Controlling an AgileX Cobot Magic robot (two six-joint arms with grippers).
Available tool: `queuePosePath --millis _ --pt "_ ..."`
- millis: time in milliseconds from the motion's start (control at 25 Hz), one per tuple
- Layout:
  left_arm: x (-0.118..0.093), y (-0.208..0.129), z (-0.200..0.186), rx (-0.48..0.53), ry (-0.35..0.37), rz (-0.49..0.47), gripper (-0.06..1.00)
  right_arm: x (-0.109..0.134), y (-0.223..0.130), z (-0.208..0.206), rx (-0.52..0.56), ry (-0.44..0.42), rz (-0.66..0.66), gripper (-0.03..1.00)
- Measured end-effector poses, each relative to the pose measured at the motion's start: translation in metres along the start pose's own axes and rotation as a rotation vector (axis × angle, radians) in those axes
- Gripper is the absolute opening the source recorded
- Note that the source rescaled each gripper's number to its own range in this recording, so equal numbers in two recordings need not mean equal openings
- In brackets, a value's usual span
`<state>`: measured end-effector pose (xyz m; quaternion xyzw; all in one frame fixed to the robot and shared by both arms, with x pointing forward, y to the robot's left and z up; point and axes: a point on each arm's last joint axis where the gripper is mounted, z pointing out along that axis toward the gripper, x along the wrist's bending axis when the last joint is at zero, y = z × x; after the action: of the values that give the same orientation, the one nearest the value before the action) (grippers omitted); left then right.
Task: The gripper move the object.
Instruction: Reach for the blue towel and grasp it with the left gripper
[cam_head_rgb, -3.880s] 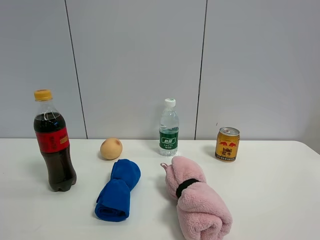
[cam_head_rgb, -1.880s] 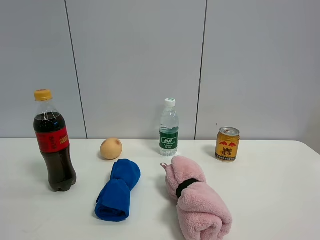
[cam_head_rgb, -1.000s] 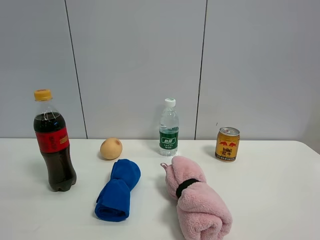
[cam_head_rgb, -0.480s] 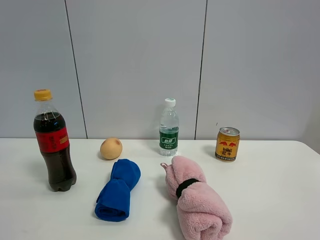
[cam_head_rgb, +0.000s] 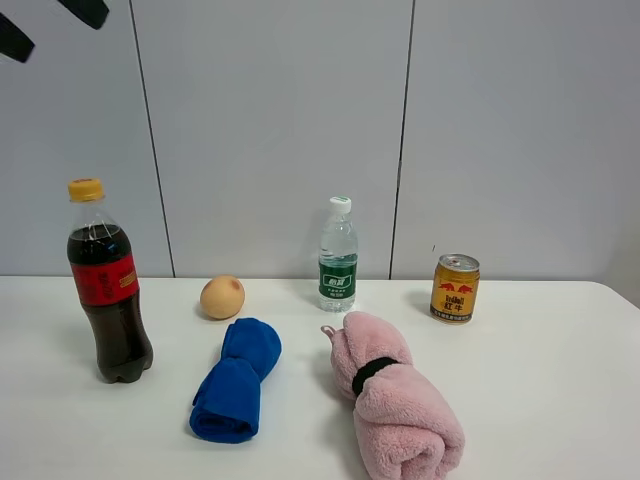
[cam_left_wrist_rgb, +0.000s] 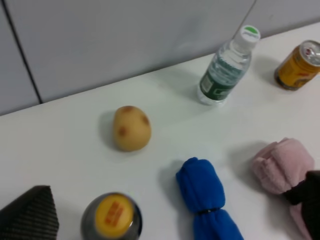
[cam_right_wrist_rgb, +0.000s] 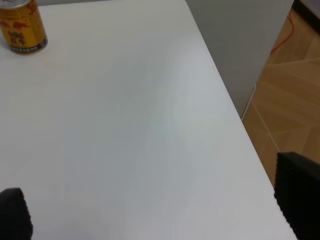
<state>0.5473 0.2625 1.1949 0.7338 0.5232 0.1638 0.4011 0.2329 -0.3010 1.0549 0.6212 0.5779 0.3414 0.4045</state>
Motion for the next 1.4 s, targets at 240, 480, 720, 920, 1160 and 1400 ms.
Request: queuePosePath --millis 240,480,720,920,1160,1400 --pt "-0.037 0.002 0.038 0.030 -0.082 0.097 1.00 0.000 0.000 0.000 0.000 0.000 0.000 1.00" --pt "-0.084 -0.001 0.063 0.046 -0.133 0.173 1.00 0.000 0.000 0.000 0.000 0.000 0.000 1.00" --pt "-0.121 -0.013 0.090 0.108 -0.143 0.219 1.00 0.000 0.000 0.000 0.000 0.000 0.000 1.00" --pt "-0.136 -0.028 0.120 0.195 -0.113 0.202 1.00 0.000 0.000 0.000 0.000 0.000 0.000 1.00" --pt "-0.130 -0.046 0.162 0.301 -0.053 0.134 1.00 0.000 0.000 0.000 0.000 0.000 0.000 1.00" --pt "-0.122 -0.065 0.199 0.391 -0.002 0.115 1.00 0.000 0.000 0.000 0.000 0.000 0.000 1.00"
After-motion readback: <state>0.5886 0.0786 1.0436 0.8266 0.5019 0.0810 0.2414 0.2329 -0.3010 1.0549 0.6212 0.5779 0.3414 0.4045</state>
